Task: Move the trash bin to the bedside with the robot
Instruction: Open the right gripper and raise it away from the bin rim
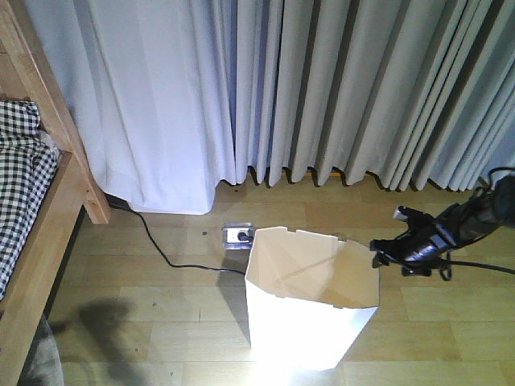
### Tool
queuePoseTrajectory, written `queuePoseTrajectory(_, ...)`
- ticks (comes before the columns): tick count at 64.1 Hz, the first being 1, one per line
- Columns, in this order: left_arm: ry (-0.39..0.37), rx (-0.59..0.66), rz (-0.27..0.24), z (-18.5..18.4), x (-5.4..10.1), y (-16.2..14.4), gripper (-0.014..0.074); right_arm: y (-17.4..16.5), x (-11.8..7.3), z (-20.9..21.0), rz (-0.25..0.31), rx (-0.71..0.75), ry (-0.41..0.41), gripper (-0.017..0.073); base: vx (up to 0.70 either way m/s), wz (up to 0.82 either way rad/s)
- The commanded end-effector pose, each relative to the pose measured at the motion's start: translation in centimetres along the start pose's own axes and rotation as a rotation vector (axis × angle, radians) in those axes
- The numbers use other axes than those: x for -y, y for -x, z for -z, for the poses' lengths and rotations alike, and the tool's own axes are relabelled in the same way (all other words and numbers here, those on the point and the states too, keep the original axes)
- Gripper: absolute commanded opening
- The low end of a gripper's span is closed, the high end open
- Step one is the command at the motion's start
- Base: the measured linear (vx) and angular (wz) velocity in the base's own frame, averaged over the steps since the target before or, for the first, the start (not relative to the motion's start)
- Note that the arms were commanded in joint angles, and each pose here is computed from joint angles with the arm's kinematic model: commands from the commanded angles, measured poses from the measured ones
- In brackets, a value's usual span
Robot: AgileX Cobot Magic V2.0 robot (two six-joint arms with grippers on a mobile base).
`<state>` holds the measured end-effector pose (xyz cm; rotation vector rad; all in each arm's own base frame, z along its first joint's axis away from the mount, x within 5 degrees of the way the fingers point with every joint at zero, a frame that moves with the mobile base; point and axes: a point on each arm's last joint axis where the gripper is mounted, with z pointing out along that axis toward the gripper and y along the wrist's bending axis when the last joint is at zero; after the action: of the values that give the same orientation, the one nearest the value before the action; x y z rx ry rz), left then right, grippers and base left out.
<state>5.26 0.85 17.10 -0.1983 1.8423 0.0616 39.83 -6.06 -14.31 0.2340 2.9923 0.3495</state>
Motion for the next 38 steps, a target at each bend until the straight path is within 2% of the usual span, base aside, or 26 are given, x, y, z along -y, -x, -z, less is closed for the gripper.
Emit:
queuePoseTrajectory(1,-0.011,0.076,0.006,0.1,0.1,0.5,-0.0006,1.6,-1.0,5.3,0.085,0.091,-0.03,0.0518,0.0,0.0)
queuePoseTrajectory(10,-0.011,0.076,0.006,0.1,0.1,0.5,-0.0006,0.7,-2.2,10.9,0.099,0.142,-0.058,0.0518,0.0,0.0)
queuePoseTrajectory(17,-0.011,0.076,0.006,0.1,0.1,0.5,-0.0006,0.4,-3.3,16.4,0.111,0.242,-0.093,0.0518,0.0,0.0)
queuePoseTrajectory(25,-0.011,0.076,0.006,0.1,0.1,0.5,-0.0006,0.5,-5.0,23.1,0.191,0.37,-0.11,0.0518,0.0,0.0)
queuePoseTrajectory(38,-0.011,0.076,0.006,0.1,0.1,0.5,-0.0006,-1.0,-8.0,33.7,0.283,0.591,-0.117,0.0518,0.0,0.0)
